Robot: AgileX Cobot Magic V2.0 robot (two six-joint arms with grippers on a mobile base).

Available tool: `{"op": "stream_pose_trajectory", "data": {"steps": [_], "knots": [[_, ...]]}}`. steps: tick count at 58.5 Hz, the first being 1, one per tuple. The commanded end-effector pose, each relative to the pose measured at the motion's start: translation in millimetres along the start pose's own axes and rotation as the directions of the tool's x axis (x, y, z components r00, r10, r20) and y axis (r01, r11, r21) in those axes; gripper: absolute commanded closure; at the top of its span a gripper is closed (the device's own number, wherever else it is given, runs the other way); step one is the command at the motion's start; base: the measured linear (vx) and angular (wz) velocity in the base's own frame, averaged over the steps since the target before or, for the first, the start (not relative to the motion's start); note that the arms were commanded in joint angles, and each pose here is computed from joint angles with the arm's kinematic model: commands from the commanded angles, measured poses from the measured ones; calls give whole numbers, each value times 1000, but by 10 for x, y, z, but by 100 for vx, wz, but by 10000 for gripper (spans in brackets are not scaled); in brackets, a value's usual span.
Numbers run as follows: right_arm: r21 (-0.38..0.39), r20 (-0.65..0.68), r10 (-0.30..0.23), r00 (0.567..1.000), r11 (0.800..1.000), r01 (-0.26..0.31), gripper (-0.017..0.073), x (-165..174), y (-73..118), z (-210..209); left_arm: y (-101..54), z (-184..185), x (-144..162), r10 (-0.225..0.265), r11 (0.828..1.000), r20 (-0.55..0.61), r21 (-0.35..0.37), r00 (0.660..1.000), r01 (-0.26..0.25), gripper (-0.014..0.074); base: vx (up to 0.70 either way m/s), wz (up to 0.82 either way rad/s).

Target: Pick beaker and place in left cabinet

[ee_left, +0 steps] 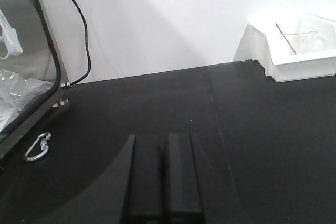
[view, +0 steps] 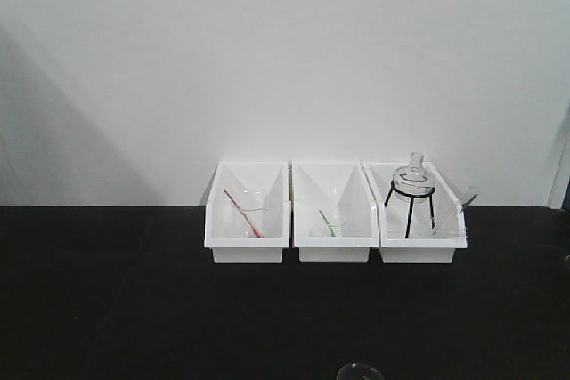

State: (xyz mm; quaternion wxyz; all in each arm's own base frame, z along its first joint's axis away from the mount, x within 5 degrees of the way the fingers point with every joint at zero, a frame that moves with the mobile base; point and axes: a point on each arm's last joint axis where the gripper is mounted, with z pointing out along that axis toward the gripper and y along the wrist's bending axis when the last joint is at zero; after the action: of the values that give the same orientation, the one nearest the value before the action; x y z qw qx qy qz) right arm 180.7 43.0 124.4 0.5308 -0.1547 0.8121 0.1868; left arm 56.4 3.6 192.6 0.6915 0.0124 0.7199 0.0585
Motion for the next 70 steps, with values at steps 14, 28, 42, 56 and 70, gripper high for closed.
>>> {"op": "stream_pose_trajectory", "data": {"steps": [14, 28, 42, 56, 70], "knots": [[-96, 108, 4, 994, 995, 6, -68, 55, -77, 309, 15, -25, -144, -6, 1000, 118, -9, 993, 8, 600, 0, 0], [-172, 126, -32, 991, 984, 54, -68, 13, -90, 459, 15, -25, -144, -6, 1000, 118, -9, 993, 8, 600, 0, 0], [-221, 186, -84, 979, 967, 125, -68, -122, -116, 587, 15, -25, -144, -6, 1000, 118, -9, 993, 8, 600, 0, 0], [-269, 234, -124, 964, 945, 187, -68, -251, -89, 718, 15, -25, -144, -6, 1000, 118, -9, 993, 8, 600, 0, 0], [-238, 215, -168, 962, 946, 219, -68, -367, 89, 1024, 15, -25, -144, -6, 1000, 118, -9, 993, 8, 600, 0, 0]]}}
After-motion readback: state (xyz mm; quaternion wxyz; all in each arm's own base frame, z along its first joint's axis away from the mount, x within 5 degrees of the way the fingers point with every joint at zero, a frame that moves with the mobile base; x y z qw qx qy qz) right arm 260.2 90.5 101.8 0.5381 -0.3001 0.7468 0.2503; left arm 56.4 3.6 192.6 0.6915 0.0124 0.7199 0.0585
